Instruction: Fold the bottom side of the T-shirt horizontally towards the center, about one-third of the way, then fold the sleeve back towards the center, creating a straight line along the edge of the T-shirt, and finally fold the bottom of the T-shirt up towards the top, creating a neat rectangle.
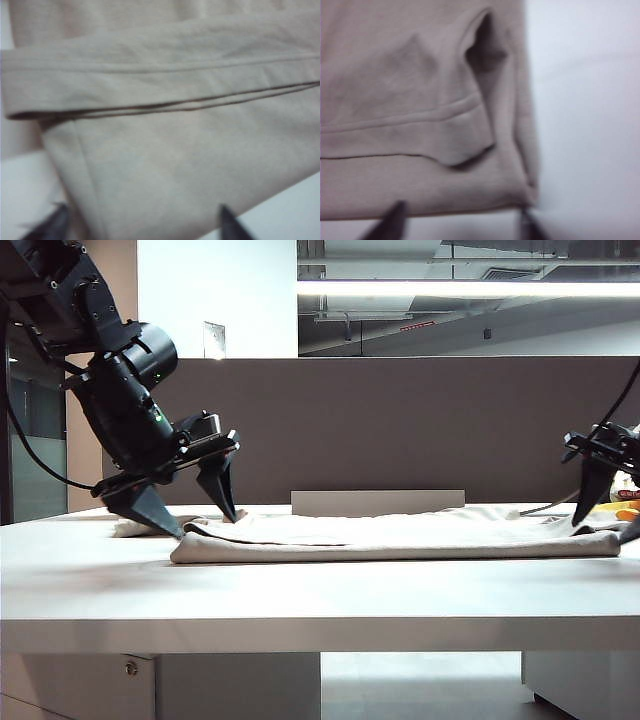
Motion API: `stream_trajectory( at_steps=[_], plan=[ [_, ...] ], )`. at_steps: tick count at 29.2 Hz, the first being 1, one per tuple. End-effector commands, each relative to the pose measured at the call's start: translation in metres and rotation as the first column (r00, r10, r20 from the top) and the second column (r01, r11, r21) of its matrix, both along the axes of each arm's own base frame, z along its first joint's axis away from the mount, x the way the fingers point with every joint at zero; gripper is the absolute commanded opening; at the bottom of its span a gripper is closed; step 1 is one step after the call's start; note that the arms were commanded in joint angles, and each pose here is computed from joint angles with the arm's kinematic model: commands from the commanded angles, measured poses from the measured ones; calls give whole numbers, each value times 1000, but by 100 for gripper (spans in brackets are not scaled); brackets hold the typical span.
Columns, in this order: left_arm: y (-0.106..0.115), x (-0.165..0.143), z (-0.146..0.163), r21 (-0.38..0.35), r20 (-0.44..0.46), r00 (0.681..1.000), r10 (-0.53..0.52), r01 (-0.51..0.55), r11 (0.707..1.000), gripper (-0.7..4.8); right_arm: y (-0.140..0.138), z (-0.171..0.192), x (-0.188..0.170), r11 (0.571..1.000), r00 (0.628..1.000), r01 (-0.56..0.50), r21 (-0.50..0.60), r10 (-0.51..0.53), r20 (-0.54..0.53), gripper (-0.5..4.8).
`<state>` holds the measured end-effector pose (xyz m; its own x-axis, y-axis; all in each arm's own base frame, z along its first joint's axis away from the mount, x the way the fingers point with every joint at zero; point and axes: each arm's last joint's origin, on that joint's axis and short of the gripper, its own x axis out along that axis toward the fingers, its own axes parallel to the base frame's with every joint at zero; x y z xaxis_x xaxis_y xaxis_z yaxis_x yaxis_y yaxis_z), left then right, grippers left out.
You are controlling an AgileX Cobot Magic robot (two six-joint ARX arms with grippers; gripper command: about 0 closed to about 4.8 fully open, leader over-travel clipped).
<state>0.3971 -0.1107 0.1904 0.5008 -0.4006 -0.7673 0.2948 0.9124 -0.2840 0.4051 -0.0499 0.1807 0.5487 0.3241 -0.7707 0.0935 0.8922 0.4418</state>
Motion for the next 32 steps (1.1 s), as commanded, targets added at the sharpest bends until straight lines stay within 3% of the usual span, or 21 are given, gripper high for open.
stream_trajectory(
  at_steps=[1, 20, 32],
  plan=[
    [-1, -2, 0, 14, -20, 1000, 5, -4, 1000, 335, 0, 4, 2, 1000, 1000, -5, -4, 5, 28, 222],
    [-1, -6, -3, 27, -60, 998, 4, -2, 1000, 335, -4, 3, 2, 992, 1000, 19, -123, -16, 26, 223],
    [-7, -4, -20, -3, -112, 993, -21, 20, 1000, 335, -3, -3, 7, 992, 999, 18, -126, -13, 42, 223]
  ],
)
